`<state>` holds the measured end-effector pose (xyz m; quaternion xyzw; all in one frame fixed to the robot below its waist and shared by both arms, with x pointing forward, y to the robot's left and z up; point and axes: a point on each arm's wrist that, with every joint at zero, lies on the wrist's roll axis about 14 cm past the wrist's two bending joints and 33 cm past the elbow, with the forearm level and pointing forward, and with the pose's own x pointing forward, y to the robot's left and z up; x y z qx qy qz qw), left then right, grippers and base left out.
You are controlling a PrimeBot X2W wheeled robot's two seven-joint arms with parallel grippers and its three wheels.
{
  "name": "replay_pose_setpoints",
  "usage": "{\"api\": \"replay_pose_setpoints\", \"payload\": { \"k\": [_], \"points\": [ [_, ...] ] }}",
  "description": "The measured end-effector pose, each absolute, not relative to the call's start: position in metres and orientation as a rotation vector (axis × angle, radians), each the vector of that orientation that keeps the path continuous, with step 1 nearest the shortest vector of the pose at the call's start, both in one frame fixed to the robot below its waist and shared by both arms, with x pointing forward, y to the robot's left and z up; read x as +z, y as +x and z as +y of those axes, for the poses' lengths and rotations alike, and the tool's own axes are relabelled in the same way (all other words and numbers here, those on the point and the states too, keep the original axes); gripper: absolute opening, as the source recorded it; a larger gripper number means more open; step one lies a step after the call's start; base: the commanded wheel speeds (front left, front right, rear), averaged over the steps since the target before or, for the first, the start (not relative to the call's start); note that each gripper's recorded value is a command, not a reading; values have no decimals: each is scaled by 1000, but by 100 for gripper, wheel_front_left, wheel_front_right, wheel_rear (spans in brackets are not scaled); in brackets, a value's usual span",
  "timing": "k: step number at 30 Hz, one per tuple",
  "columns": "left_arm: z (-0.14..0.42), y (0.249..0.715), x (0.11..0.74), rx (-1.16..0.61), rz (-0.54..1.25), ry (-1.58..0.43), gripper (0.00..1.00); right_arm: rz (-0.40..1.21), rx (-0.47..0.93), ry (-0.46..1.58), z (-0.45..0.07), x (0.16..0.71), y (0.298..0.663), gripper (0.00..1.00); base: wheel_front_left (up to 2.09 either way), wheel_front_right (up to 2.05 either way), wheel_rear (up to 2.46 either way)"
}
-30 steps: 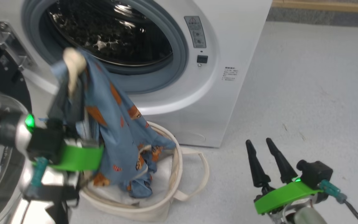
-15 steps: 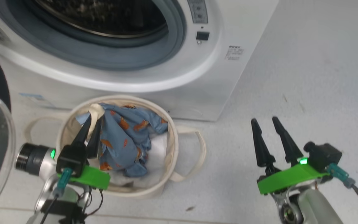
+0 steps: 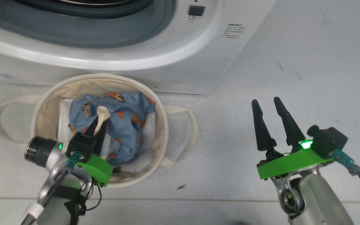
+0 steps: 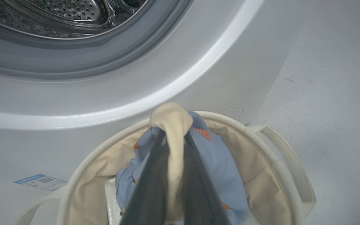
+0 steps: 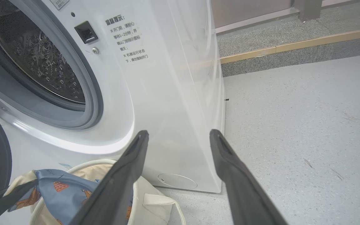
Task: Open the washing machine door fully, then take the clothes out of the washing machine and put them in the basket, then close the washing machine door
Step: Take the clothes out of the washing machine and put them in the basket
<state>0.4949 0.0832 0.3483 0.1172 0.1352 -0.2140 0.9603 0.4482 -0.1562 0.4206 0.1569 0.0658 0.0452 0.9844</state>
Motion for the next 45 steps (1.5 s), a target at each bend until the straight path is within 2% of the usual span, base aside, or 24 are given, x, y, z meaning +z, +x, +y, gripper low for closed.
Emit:
{"api": "replay_pose_setpoints", "payload": {
  "k": [8, 14, 15, 16, 17, 21, 31, 40, 45],
  "points": [
    [78, 489, 309, -483, 404, 261, 0, 134, 66, 318, -165, 420, 445, 100, 0, 0, 0],
    [73, 494, 302, -492, 419, 262, 0, 140, 57, 321, -168, 419, 443, 100, 0, 0, 0],
    [73, 495, 302, -492, 419, 262, 8, 141, 57, 322, -168, 418, 443, 100, 0, 0, 0],
    [74, 495, 301, -490, 423, 262, 95, 144, 57, 322, -168, 417, 443, 100, 0, 0, 0],
    [76, 494, 297, -484, 437, 260, 100, 145, 58, 323, -167, 416, 444, 100, 0, 0, 0],
    [88, 484, 284, -466, 498, 278, 100, 144, 65, 326, -165, 416, 445, 100, 0, 0, 0],
    [109, 482, 300, -388, 489, 264, 100, 111, 97, 333, -154, 429, 450, 100, 0, 0, 0],
    [114, 490, 374, -292, 286, 142, 100, 48, 135, 331, -144, 457, 448, 100, 0, 0, 0],
    [116, 474, 405, -266, 210, 94, 100, 28, 151, 308, -140, 468, 439, 100, 0, 0, 0]
  ]
}}
